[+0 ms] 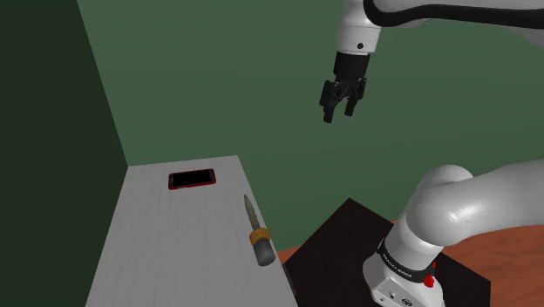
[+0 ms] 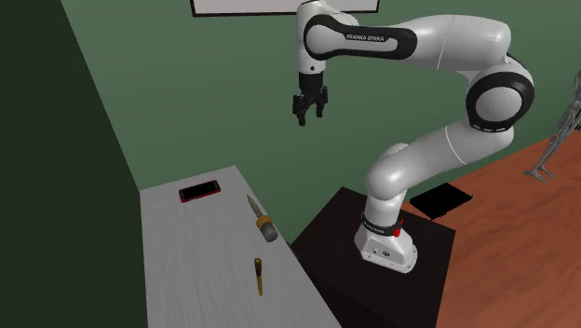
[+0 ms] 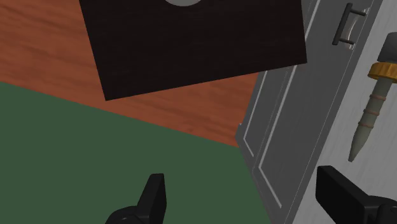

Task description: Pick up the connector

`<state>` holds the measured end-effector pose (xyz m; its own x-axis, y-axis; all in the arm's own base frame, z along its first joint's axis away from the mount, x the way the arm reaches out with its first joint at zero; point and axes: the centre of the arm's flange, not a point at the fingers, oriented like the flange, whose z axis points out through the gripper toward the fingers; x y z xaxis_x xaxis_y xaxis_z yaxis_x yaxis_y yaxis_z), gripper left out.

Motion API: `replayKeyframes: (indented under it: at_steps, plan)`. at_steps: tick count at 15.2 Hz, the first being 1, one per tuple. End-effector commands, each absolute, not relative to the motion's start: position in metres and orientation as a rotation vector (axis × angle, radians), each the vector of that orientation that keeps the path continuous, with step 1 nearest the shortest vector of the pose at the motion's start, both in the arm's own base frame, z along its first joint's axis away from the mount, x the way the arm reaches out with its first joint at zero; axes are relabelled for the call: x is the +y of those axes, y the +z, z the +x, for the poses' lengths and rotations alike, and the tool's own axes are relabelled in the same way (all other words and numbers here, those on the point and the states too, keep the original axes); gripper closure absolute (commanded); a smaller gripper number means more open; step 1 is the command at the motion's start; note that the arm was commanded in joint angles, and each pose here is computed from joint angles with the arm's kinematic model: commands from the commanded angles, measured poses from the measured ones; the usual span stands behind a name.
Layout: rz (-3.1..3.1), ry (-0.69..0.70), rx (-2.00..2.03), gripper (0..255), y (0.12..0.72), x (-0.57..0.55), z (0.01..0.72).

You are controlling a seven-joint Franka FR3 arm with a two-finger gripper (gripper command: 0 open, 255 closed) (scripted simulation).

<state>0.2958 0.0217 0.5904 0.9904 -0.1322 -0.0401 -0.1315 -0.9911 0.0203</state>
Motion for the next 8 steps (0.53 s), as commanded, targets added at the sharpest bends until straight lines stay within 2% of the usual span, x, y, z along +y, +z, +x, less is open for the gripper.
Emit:
replayKeyframes:
  at_steps: [1, 8]
  plan:
    - [3.116, -0.065, -0.207, 0, 0.590, 0.022, 0.296]
    - [3.071, -0.058, -0.345, 0, 0.535, 0.101, 0.298]
